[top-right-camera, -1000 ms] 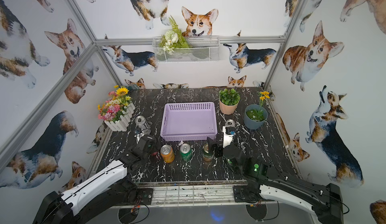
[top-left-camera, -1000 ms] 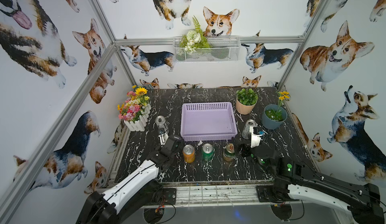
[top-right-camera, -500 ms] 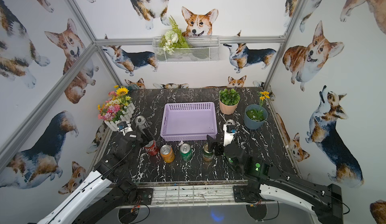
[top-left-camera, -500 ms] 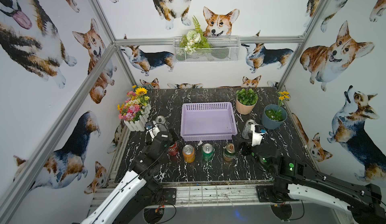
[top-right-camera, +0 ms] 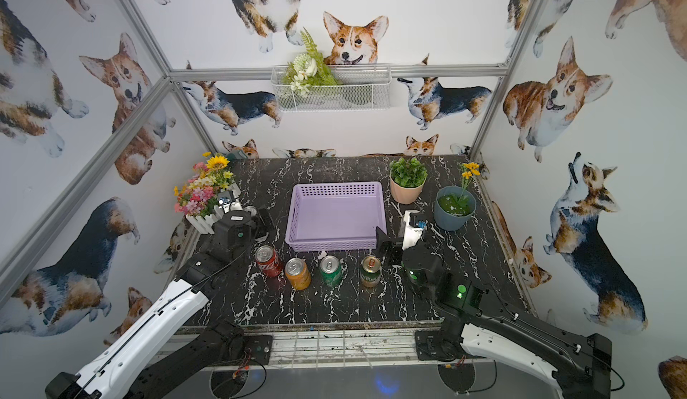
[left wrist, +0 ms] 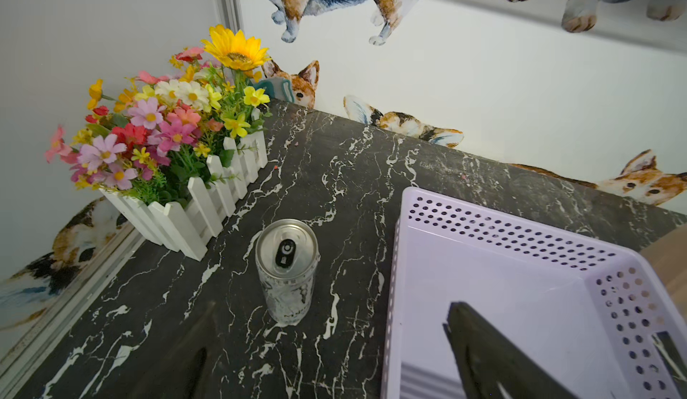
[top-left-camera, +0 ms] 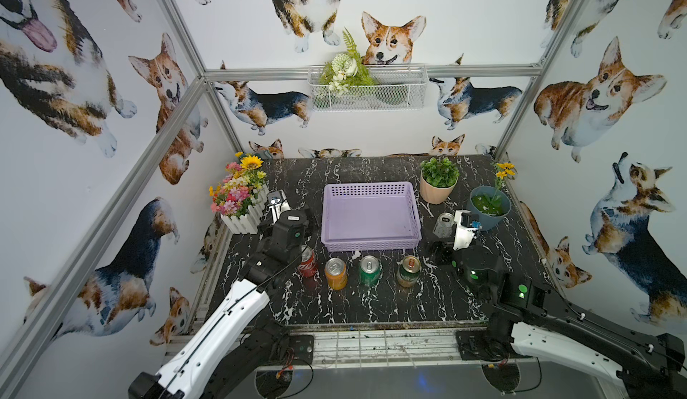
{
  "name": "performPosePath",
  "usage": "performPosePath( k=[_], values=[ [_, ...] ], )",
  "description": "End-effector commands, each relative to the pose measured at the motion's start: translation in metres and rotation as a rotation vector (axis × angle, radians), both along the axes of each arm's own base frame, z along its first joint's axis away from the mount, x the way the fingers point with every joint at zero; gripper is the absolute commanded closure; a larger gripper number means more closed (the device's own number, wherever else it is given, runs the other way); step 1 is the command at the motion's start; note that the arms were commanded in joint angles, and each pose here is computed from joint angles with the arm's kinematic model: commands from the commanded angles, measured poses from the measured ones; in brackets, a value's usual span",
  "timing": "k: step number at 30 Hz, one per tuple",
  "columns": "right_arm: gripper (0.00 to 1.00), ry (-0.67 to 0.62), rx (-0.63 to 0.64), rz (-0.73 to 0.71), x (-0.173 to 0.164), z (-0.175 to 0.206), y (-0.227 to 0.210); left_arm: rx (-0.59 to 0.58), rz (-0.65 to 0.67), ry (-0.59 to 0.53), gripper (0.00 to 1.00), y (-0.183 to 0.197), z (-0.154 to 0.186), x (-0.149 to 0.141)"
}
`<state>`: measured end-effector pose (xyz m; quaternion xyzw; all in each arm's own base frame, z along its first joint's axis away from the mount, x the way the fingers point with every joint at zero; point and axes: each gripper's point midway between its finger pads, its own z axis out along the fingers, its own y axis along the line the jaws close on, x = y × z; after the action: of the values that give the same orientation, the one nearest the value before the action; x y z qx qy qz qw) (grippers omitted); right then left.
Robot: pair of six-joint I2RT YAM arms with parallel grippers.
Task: Take out the drinks from the basket
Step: Reset both arms
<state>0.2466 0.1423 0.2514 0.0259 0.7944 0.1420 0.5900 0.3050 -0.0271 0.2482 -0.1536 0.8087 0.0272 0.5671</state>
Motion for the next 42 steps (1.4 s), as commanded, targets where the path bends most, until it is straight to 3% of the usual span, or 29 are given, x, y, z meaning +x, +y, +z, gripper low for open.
performPosePath(
  k=[1,7,10,15,23,36,42],
  values=[
    [0.00,0.023,0.011,-0.002,0.015,-0.004,0.000,0.028,-0.056,-0.136,0.00,0.004,0.016,0.014],
    [0.00,0.017,-0.052,-0.089,0.037,-0.007,-0.015,0.102,0.002,-0.199,0.00,0.040,0.007,0.018],
    [0.00,0.014,-0.078,-0.114,0.044,-0.003,-0.020,0.163,0.027,-0.170,0.00,0.059,-0.014,0.019],
    [0.00,0.010,-0.083,-0.132,0.045,-0.005,-0.023,0.246,-0.048,-0.231,0.00,0.050,-0.040,0.022],
    [0.00,0.011,-0.088,-0.162,0.039,-0.013,-0.034,0.214,0.056,-0.223,0.00,0.077,-0.065,0.024],
    [0.00,0.014,-0.100,-0.166,0.039,-0.017,-0.036,0.152,-0.033,-0.188,0.00,0.066,-0.097,0.036],
    [0.00,0.026,-0.110,-0.161,0.040,-0.024,-0.035,0.132,0.005,-0.201,0.00,0.072,-0.110,0.043]
  ],
)
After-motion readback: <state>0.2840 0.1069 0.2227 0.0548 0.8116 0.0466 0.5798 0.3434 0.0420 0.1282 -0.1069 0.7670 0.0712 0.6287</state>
